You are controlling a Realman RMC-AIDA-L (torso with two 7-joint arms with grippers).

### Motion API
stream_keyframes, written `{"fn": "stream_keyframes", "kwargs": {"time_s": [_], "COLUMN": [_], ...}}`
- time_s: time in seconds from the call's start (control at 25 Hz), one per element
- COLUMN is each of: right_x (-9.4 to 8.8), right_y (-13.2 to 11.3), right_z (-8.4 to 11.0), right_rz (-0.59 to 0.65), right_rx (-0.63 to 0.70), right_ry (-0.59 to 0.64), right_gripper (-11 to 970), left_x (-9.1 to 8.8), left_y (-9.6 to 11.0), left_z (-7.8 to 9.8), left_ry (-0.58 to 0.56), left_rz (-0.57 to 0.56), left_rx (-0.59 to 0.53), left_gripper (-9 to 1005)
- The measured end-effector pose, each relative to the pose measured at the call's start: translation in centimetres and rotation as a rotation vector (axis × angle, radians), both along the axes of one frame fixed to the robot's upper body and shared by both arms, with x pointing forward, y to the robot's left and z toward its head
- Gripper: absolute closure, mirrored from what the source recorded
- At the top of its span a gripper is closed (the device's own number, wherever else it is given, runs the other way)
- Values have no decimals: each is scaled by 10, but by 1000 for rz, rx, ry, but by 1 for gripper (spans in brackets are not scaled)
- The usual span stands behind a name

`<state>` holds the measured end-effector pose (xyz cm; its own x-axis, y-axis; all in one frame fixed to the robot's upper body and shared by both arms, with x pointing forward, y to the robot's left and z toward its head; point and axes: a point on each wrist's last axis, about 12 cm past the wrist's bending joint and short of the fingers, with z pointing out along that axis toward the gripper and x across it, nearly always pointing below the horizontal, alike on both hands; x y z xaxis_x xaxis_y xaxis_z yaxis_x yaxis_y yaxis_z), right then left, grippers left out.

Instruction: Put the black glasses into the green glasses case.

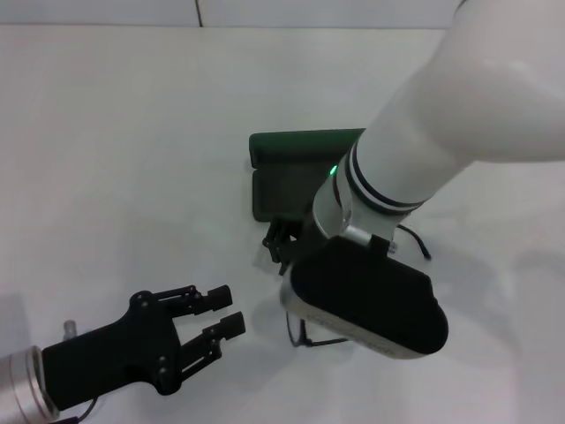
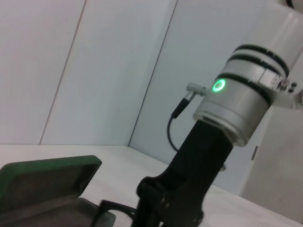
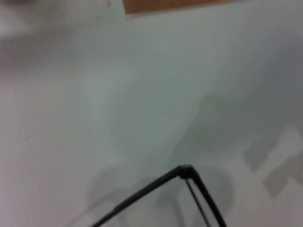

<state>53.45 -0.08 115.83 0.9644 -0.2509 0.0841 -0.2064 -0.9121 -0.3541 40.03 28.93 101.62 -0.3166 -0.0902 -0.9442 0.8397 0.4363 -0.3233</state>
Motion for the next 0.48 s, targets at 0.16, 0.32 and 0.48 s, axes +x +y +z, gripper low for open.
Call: {"fn": "stream_keyframes", "kwargs": {"time_s": [0.16,0.32,0.48], "right_x": [-1,3,12], "right_y": [-2,-7,-15], "right_z": [11,26,45], "right_rz": [-92,-184,-286], "right_rx": [4,35,94], "right_ry": [51,106,182], "right_gripper": [834,841,843], "left_x": [-1,-1,2], "left_y": [-1,0,2], "left_z": [0,4,10], "left_ry": [1,-21,-78], "left_rz": [0,4,32], "left_rx": [-7,-35,-66], "left_gripper": [631,631,631]}}
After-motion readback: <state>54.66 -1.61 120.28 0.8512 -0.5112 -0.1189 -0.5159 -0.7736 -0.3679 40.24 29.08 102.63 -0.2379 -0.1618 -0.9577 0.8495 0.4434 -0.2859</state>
